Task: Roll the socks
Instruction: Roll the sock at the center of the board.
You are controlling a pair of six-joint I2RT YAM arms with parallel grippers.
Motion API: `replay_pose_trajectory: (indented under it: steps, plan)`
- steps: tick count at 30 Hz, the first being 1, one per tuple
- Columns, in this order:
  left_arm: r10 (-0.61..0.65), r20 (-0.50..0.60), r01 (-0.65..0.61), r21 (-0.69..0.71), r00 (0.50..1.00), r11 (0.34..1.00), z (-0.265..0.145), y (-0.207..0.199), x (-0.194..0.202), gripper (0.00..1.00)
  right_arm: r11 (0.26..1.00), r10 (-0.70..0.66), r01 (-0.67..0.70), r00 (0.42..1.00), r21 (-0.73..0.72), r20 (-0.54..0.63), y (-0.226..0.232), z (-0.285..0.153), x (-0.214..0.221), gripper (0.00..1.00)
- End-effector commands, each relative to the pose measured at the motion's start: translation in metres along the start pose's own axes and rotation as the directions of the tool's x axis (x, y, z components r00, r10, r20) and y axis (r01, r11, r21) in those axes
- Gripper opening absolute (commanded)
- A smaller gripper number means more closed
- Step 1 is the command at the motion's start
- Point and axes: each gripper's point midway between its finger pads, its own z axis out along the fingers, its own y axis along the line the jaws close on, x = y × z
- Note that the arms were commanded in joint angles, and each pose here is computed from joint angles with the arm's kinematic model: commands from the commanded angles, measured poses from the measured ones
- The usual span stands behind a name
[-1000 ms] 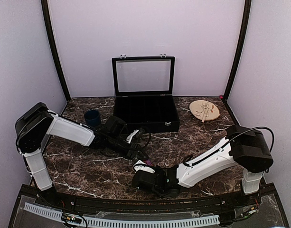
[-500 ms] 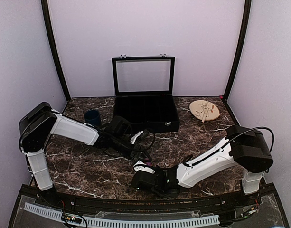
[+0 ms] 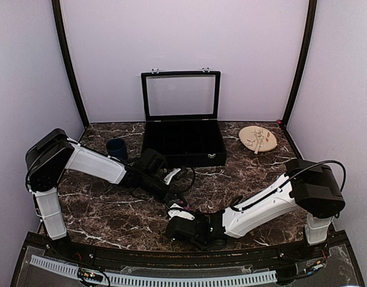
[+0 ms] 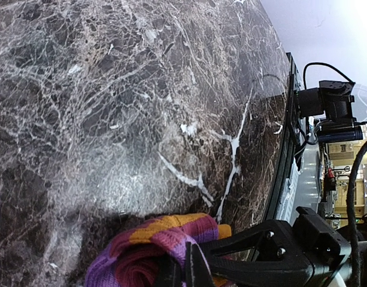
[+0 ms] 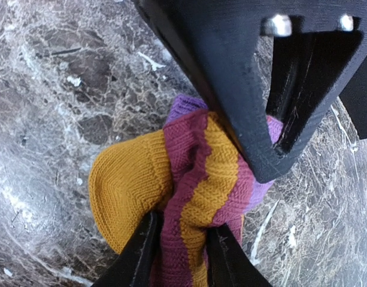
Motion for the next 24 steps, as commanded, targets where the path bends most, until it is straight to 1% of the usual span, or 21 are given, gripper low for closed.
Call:
replay_pose_trajectory:
  steps: [1, 7, 11, 16, 24]
  plan:
    - [0.0, -0.034, 0.0, 0.016, 0.999, 1.0, 0.004, -0.003, 0.02, 0.0, 0.983, -0.161, 0.137, 0.963, -0.119, -0.218, 0.022, 0.008, 0.076, 0.26]
    - [0.011, -0.002, -0.011, 0.01, 1.0, 1.0, -0.003, -0.002, 0.029, 0.0, 0.985, -0.155, 0.133, 0.963, -0.112, -0.22, 0.019, 0.007, 0.077, 0.27]
    - [0.038, 0.058, -0.038, 0.0, 0.998, 0.999, -0.011, -0.001, 0.029, 0.0, 0.986, -0.148, 0.126, 0.963, -0.111, -0.226, 0.019, 0.007, 0.078, 0.27]
    - [0.051, 0.123, -0.05, -0.009, 0.991, 0.999, -0.017, 0.001, 0.03, 0.0, 0.989, -0.132, 0.111, 0.964, -0.102, -0.23, 0.016, 0.007, 0.079, 0.34]
    - [0.069, 0.153, -0.065, -0.03, 0.986, 0.997, -0.012, 0.004, 0.039, 0.0, 0.993, -0.087, 0.063, 0.962, -0.1, -0.259, 0.009, 0.007, 0.085, 0.46]
